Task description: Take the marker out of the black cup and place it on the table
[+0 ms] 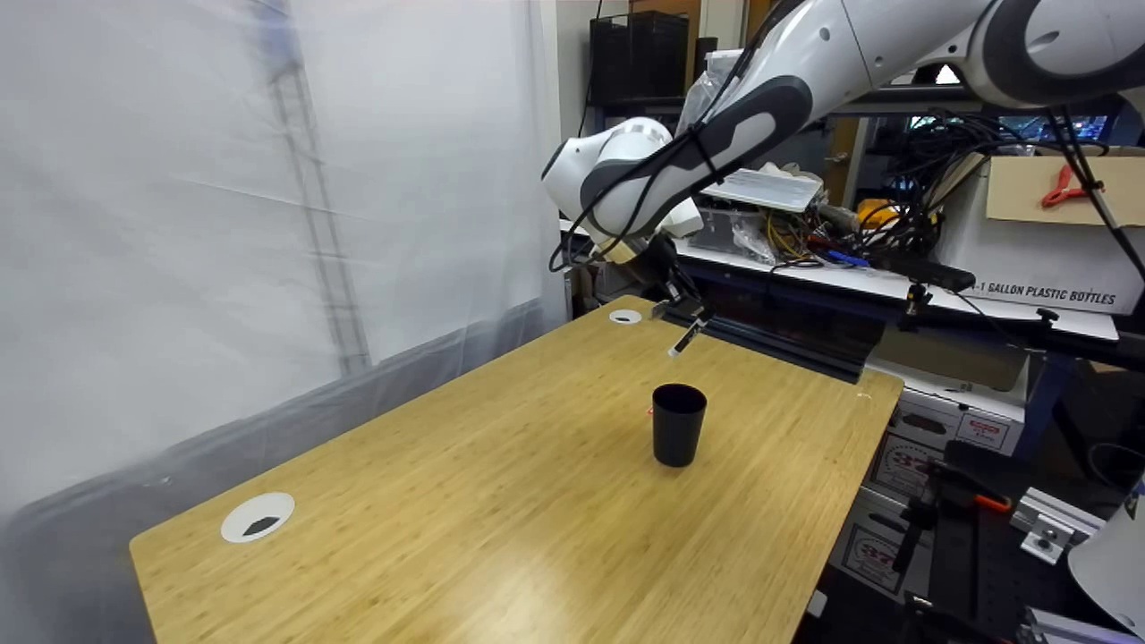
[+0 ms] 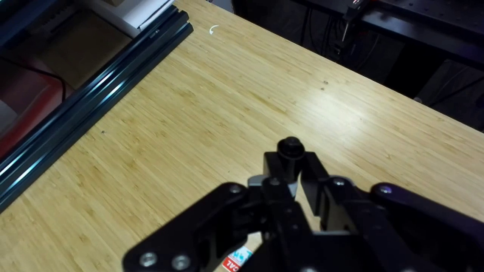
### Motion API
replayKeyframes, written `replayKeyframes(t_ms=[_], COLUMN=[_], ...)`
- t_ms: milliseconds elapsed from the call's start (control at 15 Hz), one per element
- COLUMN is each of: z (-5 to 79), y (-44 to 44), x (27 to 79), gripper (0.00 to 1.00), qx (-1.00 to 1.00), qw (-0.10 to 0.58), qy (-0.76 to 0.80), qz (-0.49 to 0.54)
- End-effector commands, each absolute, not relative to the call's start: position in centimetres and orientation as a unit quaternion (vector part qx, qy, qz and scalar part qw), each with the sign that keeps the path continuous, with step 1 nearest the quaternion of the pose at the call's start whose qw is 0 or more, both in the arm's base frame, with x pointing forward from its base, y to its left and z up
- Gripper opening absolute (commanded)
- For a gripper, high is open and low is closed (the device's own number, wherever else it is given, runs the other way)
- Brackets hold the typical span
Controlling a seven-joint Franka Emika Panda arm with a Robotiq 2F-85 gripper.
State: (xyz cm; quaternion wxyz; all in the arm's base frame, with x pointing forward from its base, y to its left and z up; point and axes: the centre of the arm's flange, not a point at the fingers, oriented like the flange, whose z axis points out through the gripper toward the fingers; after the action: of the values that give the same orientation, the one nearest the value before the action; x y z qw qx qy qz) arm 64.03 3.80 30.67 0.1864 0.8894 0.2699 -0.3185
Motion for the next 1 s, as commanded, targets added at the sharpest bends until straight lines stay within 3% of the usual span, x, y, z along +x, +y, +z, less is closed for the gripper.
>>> replayKeyframes(t_ms=[0, 467, 933], z=[30.9, 28.5, 26.2], y=[1.9, -3.9, -7.8], x=[64.1, 64.6, 63.7], gripper=[0.05, 0.05, 0.05], qx=[0.904, 0.954, 0.974], qw=[0.174, 0.094, 0.057], qy=[0.245, 0.173, 0.137], qz=[-0.303, -0.227, -0.171])
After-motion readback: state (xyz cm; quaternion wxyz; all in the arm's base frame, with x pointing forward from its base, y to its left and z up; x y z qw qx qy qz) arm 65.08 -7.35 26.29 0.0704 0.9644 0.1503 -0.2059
